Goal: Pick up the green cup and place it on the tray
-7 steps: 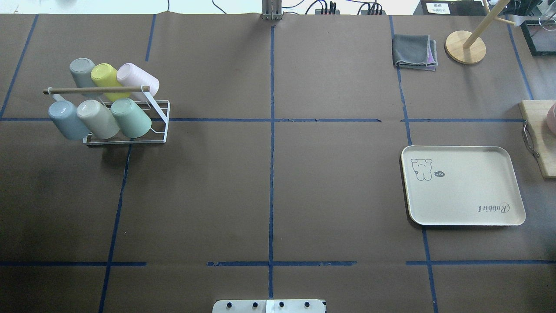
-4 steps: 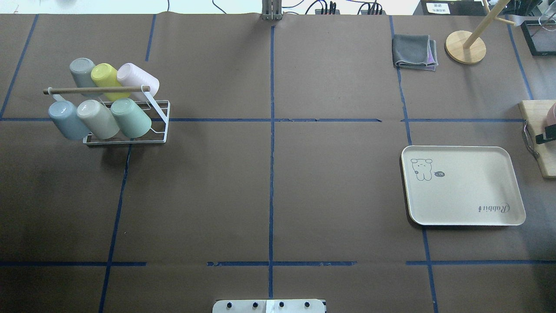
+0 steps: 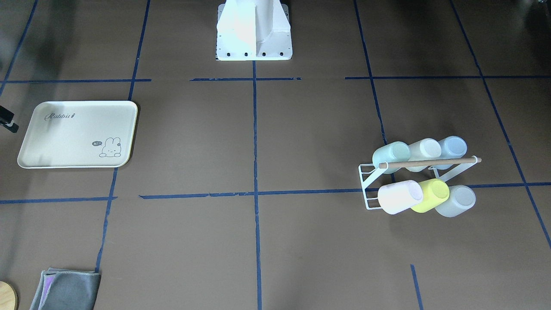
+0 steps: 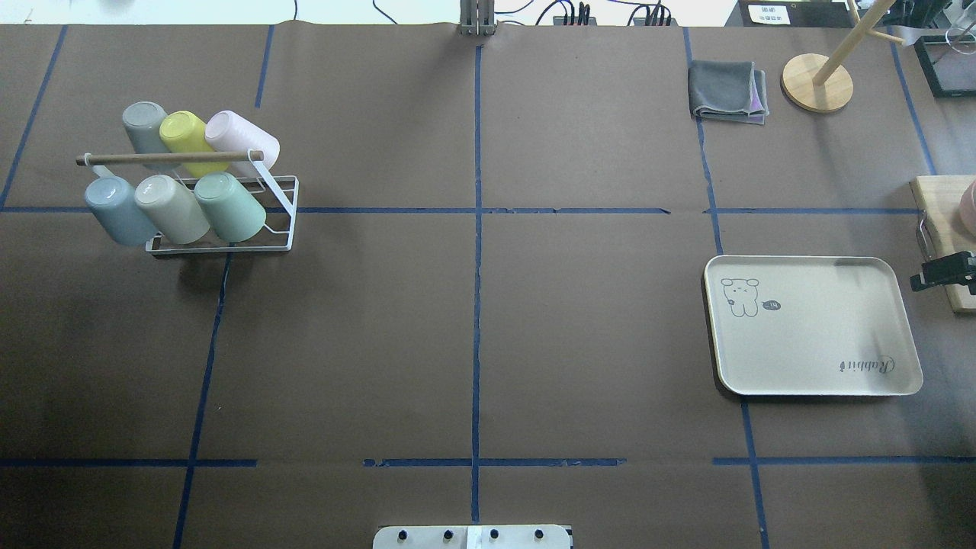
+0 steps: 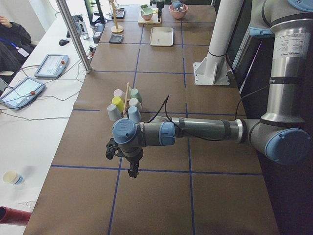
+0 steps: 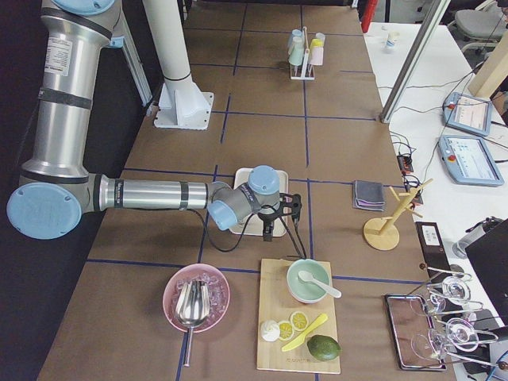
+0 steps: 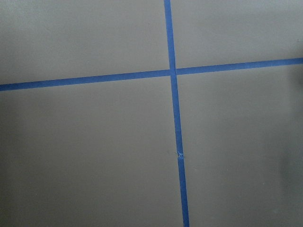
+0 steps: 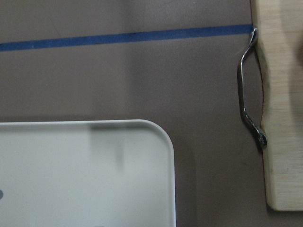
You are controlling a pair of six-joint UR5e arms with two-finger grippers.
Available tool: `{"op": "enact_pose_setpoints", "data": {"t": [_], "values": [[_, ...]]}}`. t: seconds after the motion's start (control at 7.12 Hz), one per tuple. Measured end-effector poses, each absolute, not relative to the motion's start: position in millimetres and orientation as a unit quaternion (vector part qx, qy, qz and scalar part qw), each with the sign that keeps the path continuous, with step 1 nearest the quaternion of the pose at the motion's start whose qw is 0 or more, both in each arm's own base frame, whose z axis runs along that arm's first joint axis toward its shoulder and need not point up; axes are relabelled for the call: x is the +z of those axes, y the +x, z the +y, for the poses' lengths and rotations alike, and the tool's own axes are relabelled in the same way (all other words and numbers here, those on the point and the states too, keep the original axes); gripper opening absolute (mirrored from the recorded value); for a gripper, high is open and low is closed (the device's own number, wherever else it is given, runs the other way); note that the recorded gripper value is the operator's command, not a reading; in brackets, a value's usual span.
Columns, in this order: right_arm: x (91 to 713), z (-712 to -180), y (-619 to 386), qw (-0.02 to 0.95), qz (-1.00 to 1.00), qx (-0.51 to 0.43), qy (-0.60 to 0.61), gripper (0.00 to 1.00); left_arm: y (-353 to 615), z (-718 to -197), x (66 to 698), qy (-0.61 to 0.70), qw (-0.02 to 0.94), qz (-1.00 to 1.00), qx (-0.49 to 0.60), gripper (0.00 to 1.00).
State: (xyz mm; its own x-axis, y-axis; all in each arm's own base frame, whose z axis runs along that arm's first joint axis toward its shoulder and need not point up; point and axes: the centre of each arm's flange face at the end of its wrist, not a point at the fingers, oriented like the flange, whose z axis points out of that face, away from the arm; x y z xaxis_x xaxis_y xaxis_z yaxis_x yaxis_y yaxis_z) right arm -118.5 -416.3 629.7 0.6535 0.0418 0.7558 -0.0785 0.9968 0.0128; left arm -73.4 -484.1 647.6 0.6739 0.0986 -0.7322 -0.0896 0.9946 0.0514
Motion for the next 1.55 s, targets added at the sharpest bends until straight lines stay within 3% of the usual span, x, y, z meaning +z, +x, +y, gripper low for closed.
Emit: {"op": "enact_pose_setpoints", "data": {"t": [1.55], "values": [[667.4, -380.0, -163.0, 0.912, -0.407, 0.041, 0.006, 1.00, -73.3, -484.7, 642.5, 0.010, 0.915, 0.400, 0.054, 1.00]]}}
